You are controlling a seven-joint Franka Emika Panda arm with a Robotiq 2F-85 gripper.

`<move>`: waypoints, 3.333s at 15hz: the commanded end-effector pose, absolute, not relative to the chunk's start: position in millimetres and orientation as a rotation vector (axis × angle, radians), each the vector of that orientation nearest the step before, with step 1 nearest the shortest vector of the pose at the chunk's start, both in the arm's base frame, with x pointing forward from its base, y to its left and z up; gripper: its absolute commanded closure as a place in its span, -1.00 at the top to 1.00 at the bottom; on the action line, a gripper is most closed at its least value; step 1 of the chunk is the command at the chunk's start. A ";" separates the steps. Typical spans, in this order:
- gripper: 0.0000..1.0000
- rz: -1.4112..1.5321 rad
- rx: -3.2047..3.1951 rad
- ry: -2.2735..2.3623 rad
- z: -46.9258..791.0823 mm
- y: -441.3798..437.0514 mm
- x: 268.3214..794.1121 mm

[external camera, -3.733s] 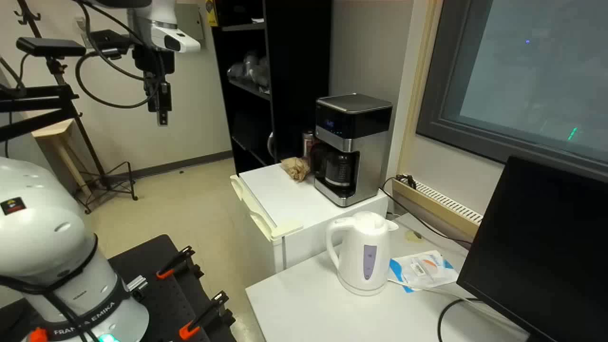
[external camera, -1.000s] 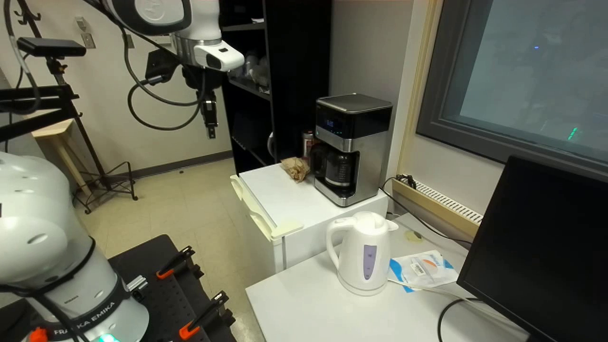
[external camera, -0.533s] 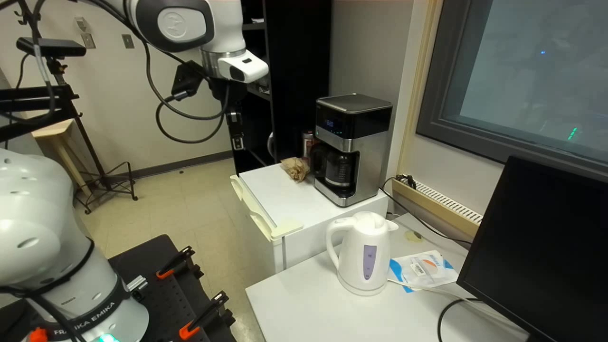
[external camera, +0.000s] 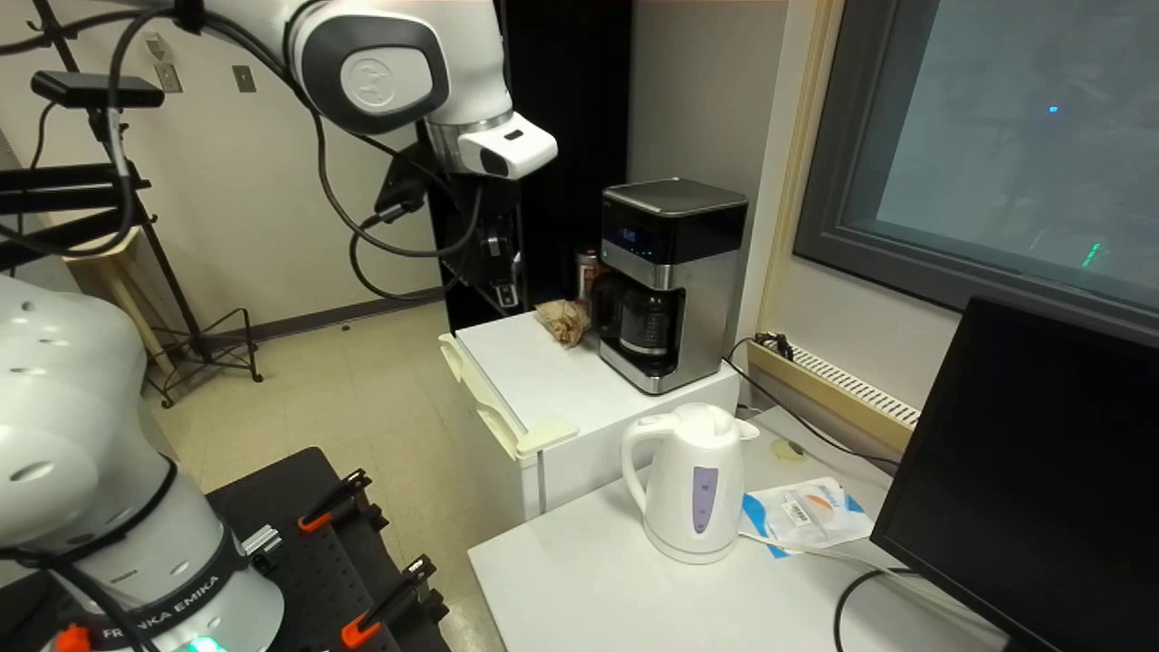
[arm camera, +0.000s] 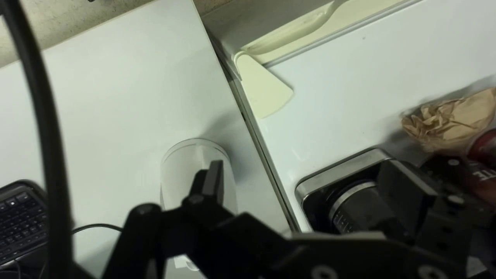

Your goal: Press a switch on the kettle

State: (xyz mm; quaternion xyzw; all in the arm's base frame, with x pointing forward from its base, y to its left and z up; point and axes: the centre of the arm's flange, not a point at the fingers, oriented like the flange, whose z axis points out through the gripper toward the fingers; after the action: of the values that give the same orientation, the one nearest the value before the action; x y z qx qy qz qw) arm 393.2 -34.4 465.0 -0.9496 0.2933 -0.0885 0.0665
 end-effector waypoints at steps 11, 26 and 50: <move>1.00 -0.459 -2.835 1.066 418.9 -81.2 452.9; 1.00 -0.431 -2.863 1.169 362.9 -97.4 502.2; -1.00 -0.348 -2.860 1.344 301.4 -119.4 521.2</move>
State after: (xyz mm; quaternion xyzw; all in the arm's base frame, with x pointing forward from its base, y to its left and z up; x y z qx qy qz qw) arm 508.1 -120.5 307.2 -0.9042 0.4148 -0.1009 -0.0111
